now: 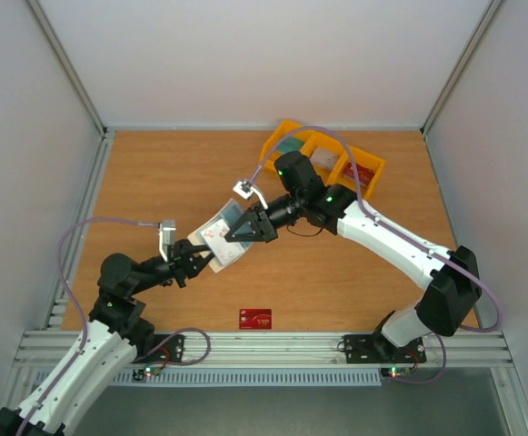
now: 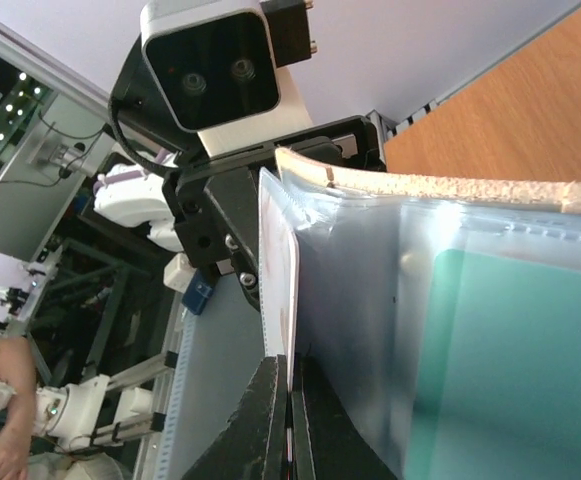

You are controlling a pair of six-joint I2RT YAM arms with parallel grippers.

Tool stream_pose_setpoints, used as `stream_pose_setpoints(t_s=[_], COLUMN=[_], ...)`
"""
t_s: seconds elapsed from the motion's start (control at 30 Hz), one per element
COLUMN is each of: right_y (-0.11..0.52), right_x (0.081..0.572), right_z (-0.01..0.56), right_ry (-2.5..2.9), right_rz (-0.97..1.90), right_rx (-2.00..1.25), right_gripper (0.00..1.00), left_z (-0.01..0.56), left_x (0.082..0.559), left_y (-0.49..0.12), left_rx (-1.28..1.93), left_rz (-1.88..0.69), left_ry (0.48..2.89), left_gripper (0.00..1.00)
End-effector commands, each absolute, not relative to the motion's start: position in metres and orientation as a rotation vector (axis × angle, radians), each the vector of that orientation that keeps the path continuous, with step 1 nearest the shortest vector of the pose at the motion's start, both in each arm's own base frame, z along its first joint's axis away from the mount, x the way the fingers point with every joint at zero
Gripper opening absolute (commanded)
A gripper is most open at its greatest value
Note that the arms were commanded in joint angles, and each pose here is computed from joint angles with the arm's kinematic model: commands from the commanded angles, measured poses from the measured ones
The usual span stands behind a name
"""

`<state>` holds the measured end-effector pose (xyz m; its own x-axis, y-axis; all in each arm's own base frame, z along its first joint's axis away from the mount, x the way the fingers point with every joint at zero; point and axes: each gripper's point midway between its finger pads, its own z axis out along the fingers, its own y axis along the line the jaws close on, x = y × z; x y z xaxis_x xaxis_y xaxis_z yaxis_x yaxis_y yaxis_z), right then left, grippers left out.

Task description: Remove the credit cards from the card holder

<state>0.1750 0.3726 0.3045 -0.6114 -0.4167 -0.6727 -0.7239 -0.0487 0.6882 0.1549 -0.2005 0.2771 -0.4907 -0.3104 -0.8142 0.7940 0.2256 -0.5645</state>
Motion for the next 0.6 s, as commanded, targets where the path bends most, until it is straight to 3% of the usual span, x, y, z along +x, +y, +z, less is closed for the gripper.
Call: stream_pose_setpoints(t_s=[0.0, 0.1, 0.17, 0.57], right_y=[0.374, 0.371, 0.369, 0.354], right_x=[0.187, 0.184, 0.182, 0.179], right_z=[0.309, 0.313, 0.316, 0.321], right_ry=[1.948, 1.938, 1.928, 1.934], right_rz=[1.658, 1.656, 1.650, 1.527], right_rx=[-1.166, -1.177, -1.185, -1.272], right_gripper=[0.01, 0.01, 0.01, 0.01], left_z=[0.291, 0.289, 0.289, 0.300], left_x=[0.146, 0.147, 0.148, 0.141], left_y=[-0.200, -0.200, -0.201, -0.203], left_rx=[0.518, 0.502, 0.495, 0.559], left_rz=[-1.466, -1.478, -1.483, -1.495], left_ry=[1.461, 1.474, 1.480, 1.435], left_gripper=[0.20, 0.39, 0.46, 0.57])
